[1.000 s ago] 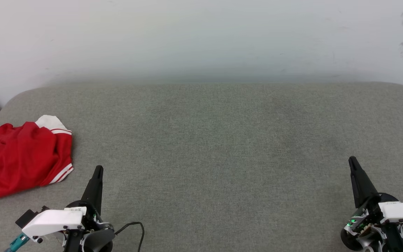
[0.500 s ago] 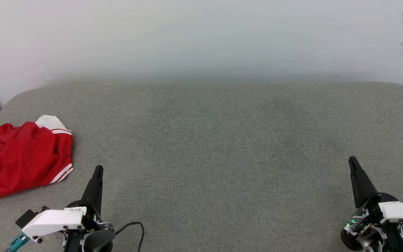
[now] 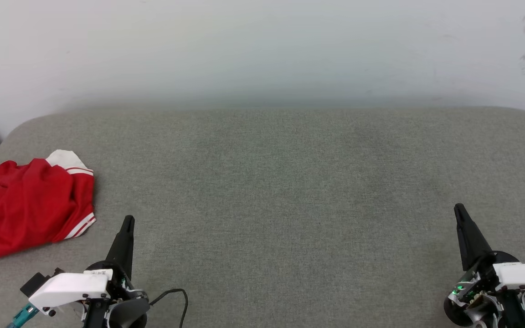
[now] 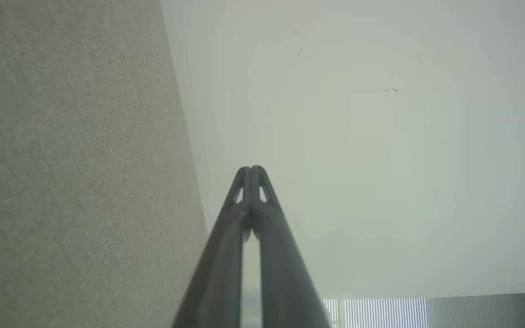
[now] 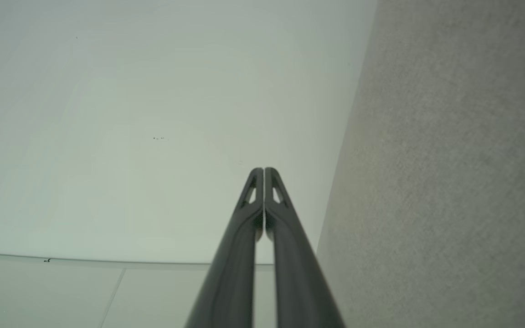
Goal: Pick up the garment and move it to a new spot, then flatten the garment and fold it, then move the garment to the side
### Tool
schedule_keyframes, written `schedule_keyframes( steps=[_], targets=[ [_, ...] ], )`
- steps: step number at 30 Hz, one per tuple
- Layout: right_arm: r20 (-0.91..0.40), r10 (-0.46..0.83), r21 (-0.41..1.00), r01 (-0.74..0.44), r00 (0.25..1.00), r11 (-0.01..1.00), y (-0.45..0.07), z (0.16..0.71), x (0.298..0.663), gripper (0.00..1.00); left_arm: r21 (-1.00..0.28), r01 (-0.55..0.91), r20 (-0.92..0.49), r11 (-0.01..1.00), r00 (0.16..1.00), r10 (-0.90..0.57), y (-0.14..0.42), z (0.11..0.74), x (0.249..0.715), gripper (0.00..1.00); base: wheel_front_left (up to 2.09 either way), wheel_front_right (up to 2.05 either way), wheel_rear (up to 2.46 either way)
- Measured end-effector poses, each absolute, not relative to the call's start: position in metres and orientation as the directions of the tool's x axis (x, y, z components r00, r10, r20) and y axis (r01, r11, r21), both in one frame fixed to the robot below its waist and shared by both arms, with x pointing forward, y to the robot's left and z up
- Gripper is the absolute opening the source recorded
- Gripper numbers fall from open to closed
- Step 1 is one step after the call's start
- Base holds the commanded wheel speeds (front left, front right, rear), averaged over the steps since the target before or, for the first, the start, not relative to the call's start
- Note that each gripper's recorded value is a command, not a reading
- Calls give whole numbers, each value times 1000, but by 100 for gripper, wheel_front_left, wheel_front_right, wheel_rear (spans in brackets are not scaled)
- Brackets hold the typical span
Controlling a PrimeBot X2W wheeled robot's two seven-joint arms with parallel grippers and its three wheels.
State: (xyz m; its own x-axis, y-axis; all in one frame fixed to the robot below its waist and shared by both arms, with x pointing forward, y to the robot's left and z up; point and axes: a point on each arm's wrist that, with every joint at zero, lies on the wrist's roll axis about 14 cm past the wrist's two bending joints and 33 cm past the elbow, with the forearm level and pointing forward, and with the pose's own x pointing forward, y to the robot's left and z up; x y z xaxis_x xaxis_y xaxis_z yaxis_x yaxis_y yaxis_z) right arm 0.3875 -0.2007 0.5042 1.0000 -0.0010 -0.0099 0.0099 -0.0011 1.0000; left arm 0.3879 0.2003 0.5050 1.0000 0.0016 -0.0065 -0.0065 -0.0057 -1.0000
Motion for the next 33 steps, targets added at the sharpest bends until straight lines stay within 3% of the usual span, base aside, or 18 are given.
schedule_keyframes(
  steps=[1,6,15,26,33],
  targets=[
    [-10,-1,1000,10,1000,-1,-201,504,388,100,-1000,-7,-7,-6,1000,2,200,505,388,100,0,0,0],
    [-65,-9,998,65,998,-3,-202,486,378,100,-998,-60,-60,-9,998,-3,197,487,380,100,0,0,0],
    [-45,-27,998,46,999,35,-201,492,377,100,-998,-38,-39,42,999,-27,180,494,384,100,0,0,0],
    [-30,-37,986,36,999,162,-201,497,374,100,-979,-13,-22,202,999,-45,170,500,386,100,0,0,0],
    [-13,-42,944,26,999,330,-202,502,373,100,-930,14,-4,367,999,-47,168,506,386,100,0,0,0]
  ],
)
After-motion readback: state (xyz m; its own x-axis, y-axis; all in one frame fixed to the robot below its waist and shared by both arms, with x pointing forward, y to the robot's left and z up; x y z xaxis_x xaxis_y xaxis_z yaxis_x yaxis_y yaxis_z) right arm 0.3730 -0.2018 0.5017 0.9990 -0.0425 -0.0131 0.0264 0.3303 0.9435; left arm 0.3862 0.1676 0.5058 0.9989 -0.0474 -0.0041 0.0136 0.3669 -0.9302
